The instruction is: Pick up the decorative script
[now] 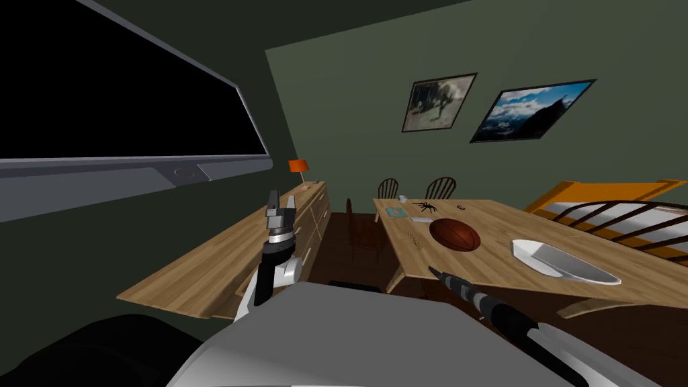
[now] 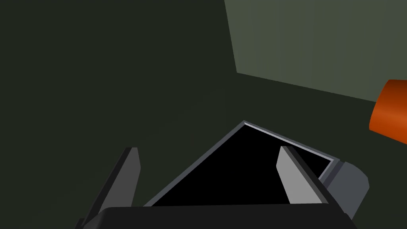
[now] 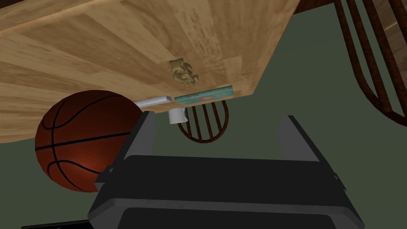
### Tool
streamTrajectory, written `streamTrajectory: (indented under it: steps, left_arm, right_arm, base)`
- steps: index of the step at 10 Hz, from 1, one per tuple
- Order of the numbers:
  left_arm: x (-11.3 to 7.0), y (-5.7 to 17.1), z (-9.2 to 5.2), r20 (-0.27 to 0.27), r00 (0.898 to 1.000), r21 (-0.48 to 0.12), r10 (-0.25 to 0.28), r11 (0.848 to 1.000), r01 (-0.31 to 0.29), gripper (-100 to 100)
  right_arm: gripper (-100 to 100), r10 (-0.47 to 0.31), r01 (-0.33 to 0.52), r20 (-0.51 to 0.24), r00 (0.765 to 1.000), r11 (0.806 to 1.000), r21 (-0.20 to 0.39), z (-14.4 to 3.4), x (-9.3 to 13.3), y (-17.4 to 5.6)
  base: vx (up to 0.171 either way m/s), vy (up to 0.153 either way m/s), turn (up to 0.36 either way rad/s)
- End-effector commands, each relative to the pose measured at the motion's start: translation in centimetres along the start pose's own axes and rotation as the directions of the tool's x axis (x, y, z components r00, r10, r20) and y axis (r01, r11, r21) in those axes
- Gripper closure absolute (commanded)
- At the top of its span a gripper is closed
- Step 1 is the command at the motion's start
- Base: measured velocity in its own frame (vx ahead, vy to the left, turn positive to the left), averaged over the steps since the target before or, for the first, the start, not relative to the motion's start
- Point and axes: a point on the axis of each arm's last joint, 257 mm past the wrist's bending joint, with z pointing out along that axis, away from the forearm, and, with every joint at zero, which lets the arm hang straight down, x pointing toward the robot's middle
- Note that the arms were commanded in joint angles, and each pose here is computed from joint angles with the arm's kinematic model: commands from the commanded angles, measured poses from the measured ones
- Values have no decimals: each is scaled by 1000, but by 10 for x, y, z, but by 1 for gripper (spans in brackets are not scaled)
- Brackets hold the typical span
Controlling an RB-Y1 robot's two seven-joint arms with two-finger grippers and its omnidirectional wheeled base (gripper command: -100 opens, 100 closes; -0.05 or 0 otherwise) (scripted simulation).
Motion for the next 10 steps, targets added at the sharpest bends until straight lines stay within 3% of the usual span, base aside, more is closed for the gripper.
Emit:
streamTrajectory:
  steps: [1, 6, 10]
  left_arm:
    - [0, 0, 0, 0, 1000, 0, 0, 1000, 0, 0]
    - [0, 0, 0, 0, 1000, 0, 0, 1000, 0, 0]
    - [0, 0, 0, 0, 1000, 0, 0, 1000, 0, 0]
  right_arm:
    - [-100, -19, 19, -19, 1000, 999, 27, 3, 10, -13]
    - [-100, -103, 125, -155, 983, 983, 136, -16, 58, -76]
    - [-100, -116, 157, -235, 965, 975, 160, -30, 96, -95]
  base:
    - [158, -6, 37]
    - [226, -43, 136]
    - [224, -56, 111]
